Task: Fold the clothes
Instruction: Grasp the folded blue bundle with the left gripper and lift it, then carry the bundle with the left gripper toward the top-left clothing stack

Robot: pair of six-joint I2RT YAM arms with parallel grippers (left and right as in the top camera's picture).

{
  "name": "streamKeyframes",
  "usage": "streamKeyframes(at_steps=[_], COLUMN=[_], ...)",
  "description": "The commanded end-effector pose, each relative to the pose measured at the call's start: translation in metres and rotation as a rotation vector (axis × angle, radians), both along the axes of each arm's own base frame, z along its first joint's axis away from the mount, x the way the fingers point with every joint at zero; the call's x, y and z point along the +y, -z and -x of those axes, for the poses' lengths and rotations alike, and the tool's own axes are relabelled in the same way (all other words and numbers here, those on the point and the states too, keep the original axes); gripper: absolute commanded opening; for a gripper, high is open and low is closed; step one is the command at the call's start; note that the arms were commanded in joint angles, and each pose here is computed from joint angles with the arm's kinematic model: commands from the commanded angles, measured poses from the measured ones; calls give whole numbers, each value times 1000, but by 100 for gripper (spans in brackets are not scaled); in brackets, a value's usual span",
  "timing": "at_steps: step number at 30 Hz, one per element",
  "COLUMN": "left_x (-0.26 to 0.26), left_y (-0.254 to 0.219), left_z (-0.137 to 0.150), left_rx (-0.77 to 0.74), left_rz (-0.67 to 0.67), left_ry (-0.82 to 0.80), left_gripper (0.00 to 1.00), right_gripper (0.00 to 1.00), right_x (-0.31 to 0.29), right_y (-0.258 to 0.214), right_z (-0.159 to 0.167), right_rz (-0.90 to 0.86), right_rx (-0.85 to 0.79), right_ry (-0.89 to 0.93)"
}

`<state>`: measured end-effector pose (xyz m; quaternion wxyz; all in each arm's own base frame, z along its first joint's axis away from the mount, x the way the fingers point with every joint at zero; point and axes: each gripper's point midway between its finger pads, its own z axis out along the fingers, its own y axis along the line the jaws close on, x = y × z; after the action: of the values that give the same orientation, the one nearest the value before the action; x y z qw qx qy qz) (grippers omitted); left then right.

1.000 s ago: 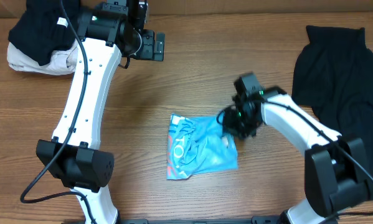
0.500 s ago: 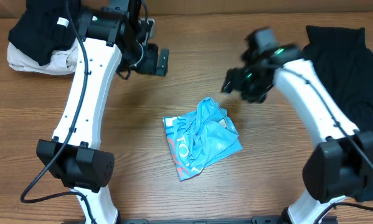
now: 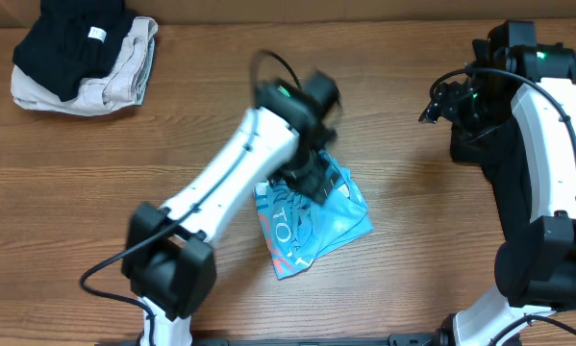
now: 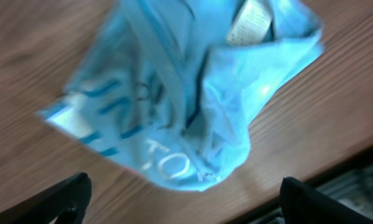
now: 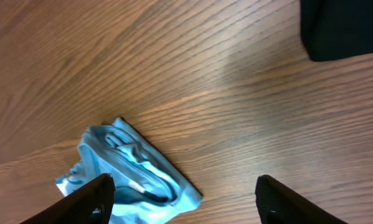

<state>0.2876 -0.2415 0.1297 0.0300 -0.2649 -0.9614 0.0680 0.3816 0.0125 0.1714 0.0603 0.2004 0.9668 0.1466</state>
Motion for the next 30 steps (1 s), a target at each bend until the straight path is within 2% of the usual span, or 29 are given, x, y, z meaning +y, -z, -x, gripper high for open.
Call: streamKeyframes(at_steps=[1,8,13,20,26,30], left_x=[4,7,36,88,139,149], left_y=[40,88,116,134,121,97], left_z=[27,50,42,-11,-85,-139], left_rx=[14,34,-32,-210,-434,-599], left_rz=[-112,-133,-236,-369,-446,-435], left_ry=[61,172,230,112,-61,-22], left_gripper=[98,98,100,100,100,100], right_gripper=[77,78,79,79,80,81], right_x=[-6,-6,-6,-5,-6,-6], right_y=[-13,-13,-13,-13,-12,-13], right_z=[-1,-1,-1,-1,-1,-2], right_rz=[38,42,41,37,37,38], right_rx=[-40,-39,-38,-37,-38,-41], right_ry=[-10,-8,-5,-3,-3,-3])
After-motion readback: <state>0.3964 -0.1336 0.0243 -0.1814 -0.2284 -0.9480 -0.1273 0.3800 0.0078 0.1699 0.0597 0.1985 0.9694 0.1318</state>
